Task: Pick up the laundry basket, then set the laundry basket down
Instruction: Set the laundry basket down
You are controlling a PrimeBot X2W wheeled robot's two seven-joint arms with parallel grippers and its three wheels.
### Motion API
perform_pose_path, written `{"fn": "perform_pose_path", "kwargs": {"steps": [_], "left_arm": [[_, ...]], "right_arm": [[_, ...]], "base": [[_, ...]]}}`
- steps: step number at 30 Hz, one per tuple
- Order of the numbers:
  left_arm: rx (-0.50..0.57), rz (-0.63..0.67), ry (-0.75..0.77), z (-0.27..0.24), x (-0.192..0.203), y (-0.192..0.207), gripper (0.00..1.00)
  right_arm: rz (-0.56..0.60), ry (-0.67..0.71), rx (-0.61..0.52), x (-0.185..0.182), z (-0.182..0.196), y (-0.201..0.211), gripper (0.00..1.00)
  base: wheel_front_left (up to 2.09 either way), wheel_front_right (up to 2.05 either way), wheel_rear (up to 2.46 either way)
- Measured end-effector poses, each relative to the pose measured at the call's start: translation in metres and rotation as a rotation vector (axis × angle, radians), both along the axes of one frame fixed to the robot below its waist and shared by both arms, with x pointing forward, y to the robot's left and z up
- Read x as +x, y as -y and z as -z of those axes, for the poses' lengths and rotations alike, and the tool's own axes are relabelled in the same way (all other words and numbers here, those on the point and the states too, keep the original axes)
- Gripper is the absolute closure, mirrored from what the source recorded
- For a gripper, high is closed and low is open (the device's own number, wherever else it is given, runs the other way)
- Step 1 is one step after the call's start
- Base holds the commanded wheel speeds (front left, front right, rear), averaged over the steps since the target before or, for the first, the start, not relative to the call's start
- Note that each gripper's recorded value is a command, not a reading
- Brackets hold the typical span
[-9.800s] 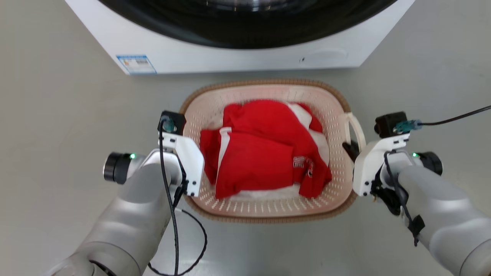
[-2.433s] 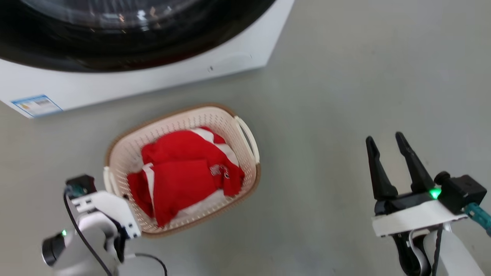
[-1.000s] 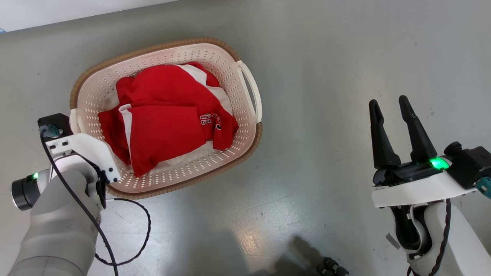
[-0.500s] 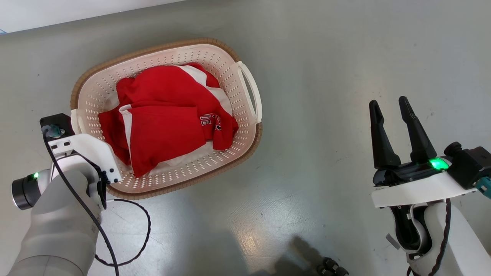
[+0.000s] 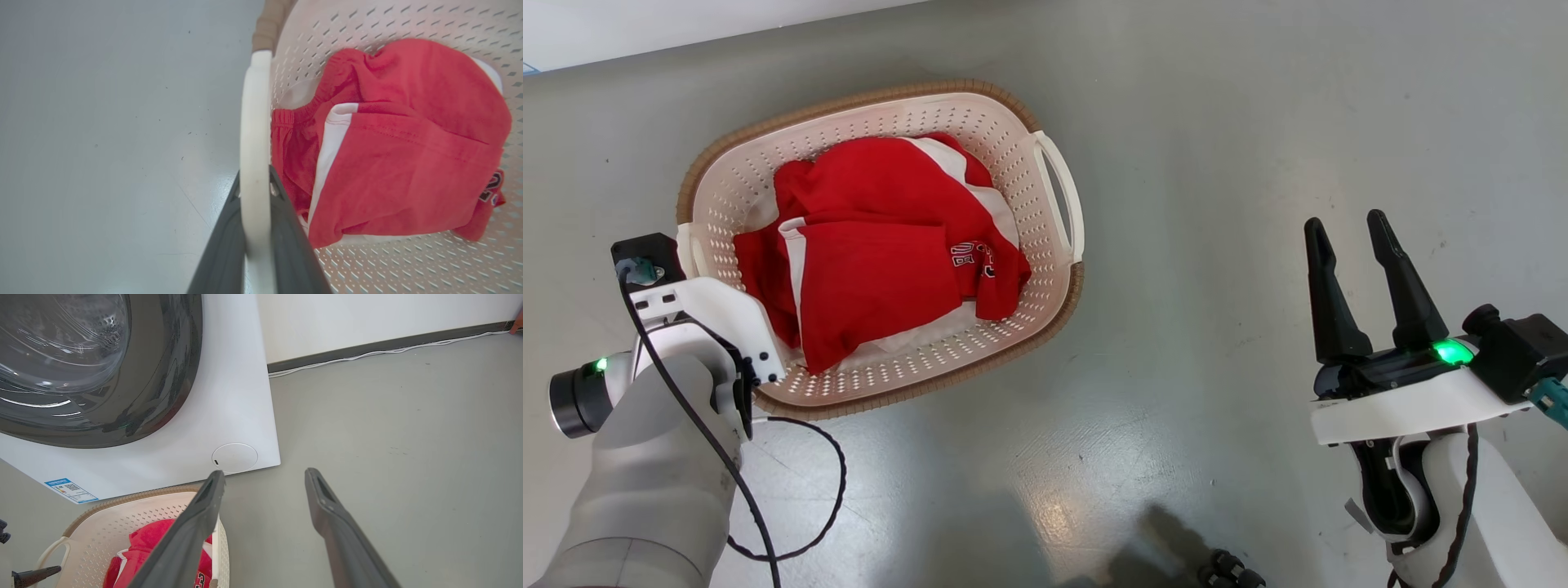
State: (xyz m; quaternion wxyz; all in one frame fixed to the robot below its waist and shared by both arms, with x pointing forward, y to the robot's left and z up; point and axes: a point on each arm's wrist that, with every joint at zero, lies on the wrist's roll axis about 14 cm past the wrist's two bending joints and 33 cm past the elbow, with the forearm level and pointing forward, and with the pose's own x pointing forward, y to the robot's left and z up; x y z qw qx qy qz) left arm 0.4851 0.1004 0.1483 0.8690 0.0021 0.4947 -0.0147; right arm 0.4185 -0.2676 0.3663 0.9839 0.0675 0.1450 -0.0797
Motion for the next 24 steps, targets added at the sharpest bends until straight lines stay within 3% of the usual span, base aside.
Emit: {"fn": "perform_pose_path", "kwargs": {"steps": [4, 6, 7, 8, 24], "left_arm": [[-0.002, -0.011, -0.011, 0.0, -0.001, 0.0, 1.0], [0.001, -0.014, -0.017, 0.0, -0.003, 0.0, 0.44], [0.003, -0.016, -0.017, 0.0, -0.003, 0.0, 0.44], [0.01, -0.019, -0.018, 0.0, -0.003, -0.002, 0.02], [-0.011, -0.064, 0.077, -0.03, 0.009, -0.003, 0.0]], "right_arm": [[-0.002, 0.001, 0.0, 0.0, 0.0, 0.0, 0.0], [-0.003, 0.001, 0.0, 0.0, 0.0, -0.001, 0.0], [-0.003, 0.001, 0.001, 0.0, 0.0, -0.001, 0.0], [-0.003, 0.0, 0.001, 0.0, 0.0, -0.001, 0.0], [-0.012, 0.032, 0.006, 0.0, -0.013, -0.004, 0.0]], "base": [[0.0, 0.0, 0.0], [0.0, 0.0, 0.0], [0.0, 0.0, 0.0], [0.0, 0.0, 0.0], [0.0, 0.0, 0.0]]}}
